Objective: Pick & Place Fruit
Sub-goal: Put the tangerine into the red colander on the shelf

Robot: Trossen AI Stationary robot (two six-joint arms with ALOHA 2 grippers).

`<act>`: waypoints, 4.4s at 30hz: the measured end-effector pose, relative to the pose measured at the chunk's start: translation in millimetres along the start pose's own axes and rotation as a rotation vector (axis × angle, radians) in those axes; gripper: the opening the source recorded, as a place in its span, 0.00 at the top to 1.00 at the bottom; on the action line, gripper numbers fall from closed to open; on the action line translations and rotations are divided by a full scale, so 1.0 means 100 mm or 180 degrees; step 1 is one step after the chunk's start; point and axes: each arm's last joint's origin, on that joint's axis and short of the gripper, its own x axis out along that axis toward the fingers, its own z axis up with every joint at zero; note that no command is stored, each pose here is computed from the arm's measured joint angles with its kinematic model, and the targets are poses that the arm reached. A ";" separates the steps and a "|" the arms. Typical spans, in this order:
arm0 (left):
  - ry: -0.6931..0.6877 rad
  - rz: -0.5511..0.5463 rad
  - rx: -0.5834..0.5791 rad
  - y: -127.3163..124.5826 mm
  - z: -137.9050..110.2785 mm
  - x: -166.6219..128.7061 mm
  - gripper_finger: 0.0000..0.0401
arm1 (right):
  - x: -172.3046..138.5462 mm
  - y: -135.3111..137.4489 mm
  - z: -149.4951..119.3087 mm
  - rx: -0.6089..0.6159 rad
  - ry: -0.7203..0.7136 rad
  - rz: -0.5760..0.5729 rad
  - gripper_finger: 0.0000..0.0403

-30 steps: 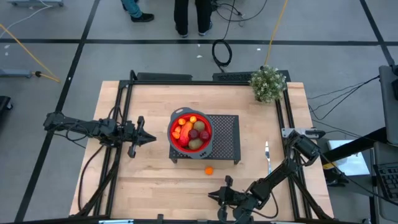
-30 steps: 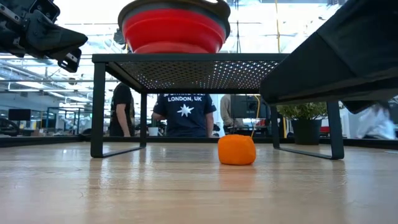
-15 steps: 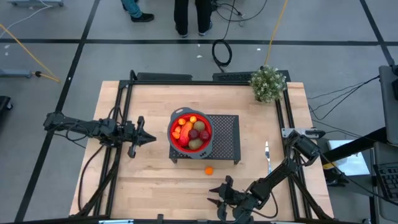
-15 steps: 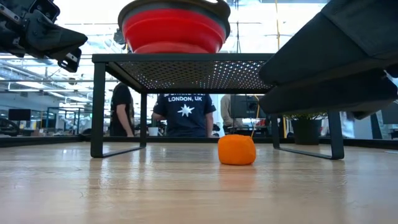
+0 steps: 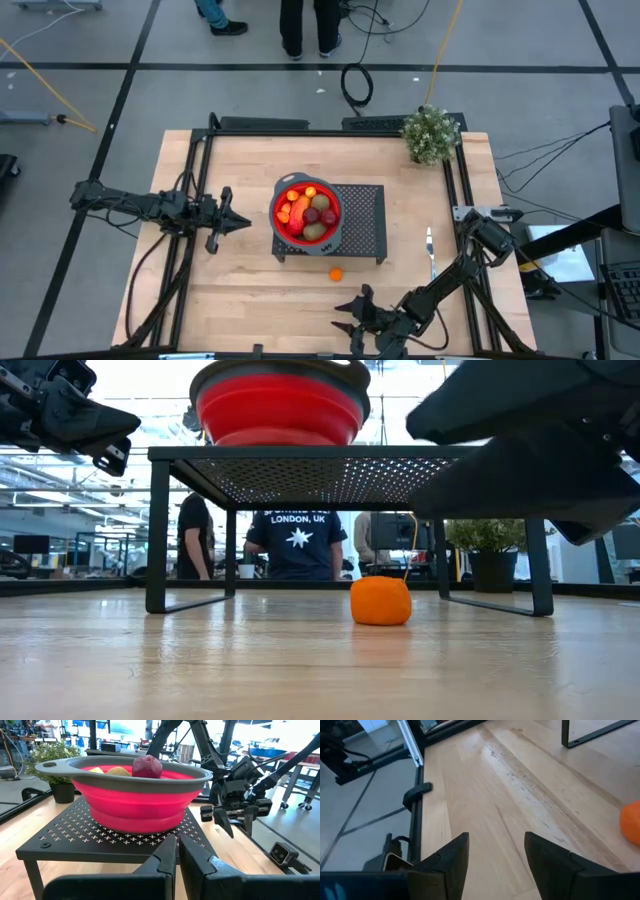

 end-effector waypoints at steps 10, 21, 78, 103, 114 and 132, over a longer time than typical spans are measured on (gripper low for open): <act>0.0000 0.0001 0.0000 0.00 0.00 0.00 0.95 | 0.00 0.02 0.00 -0.0308 0.0125 0.0159 0.54; 0.0000 0.0001 0.0000 0.00 0.00 0.00 0.95 | -0.12 0.08 -0.08 -0.0702 -0.0082 0.0022 0.55; 0.0000 0.0002 0.0247 0.00 0.00 0.00 0.95 | 0.21 -0.24 -0.21 -0.0938 -0.1025 -0.1278 0.55; 0.0000 0.0003 0.0283 0.00 0.00 0.00 0.95 | 0.44 -0.40 -0.10 -0.0546 -0.0664 -0.0999 0.55; 0.0001 0.0003 0.0284 0.00 0.00 0.00 0.95 | 0.54 -0.45 -0.03 -0.0458 -0.0456 -0.0760 0.55; 0.0002 0.0003 0.0360 0.00 0.00 0.00 0.95 | 0.51 -0.44 -0.02 -0.0354 -0.0730 -0.0985 0.55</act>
